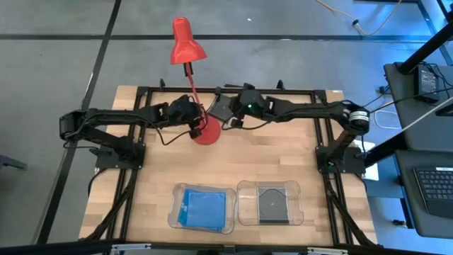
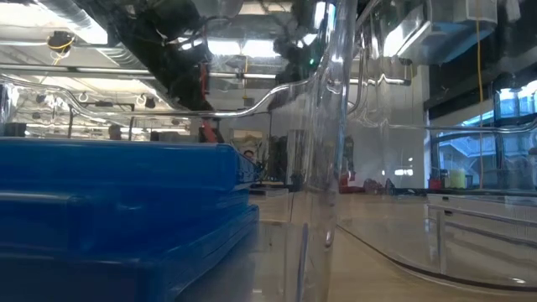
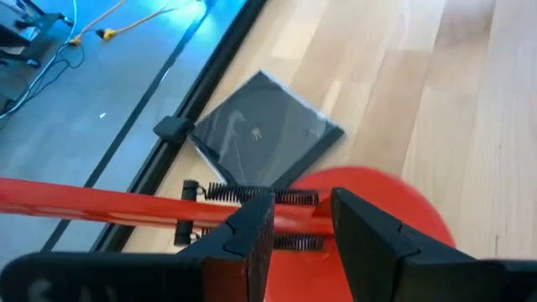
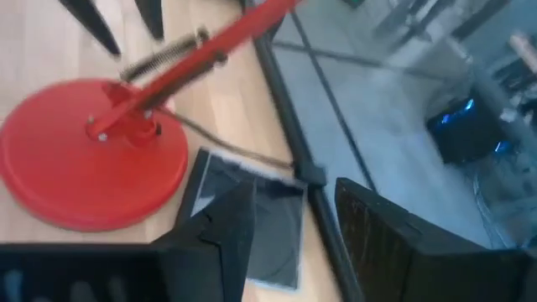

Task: Pick & place jewel cases by type
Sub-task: Put the black cd case into the right transparent bin

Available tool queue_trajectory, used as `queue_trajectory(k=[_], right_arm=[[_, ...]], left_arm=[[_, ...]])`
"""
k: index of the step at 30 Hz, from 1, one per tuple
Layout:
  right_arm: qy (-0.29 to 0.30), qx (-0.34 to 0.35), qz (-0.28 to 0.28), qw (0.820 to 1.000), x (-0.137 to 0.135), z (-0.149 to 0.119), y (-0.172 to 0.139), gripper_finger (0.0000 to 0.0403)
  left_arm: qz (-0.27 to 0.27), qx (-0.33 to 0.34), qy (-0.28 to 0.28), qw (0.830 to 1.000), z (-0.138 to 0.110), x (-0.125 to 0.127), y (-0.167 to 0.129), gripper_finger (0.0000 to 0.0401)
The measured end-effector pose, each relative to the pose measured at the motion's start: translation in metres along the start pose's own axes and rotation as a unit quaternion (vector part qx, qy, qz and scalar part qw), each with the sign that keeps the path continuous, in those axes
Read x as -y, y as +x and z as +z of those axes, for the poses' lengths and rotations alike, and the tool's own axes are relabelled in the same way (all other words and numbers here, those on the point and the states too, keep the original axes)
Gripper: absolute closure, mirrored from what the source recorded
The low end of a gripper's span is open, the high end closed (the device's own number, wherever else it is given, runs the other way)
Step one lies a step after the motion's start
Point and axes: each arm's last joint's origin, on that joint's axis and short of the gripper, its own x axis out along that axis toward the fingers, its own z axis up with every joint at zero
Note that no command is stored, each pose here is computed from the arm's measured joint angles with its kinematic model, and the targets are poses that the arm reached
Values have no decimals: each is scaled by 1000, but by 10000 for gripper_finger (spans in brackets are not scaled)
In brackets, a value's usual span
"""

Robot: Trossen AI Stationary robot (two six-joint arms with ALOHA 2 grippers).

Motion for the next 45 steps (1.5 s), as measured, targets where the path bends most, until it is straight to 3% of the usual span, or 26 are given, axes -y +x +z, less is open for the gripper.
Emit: queue_trajectory(k=[2,6,14,19,22,30,45], right_arm=[[18,-15,-9,1000,-5,-5,10,224],[-6,-41,-14,999,-13,-15,24,206],[0,-70,23,997,-26,-29,39,201],[119,-49,89,988,-25,-34,50,201],[142,-58,111,982,-17,-43,59,201],[180,-76,100,976,-10,-62,81,201],[182,-97,100,973,-11,-74,90,201]], left_arm=[[1,10,-16,1000,2,0,0,283],[1,11,-29,1000,2,0,0,283],[3,10,2,1000,2,0,0,283],[3,10,3,1000,2,0,0,283],[3,10,2,1000,2,0,0,283],[3,12,2,1000,2,0,0,283],[2,16,3,1000,3,0,0,283]])
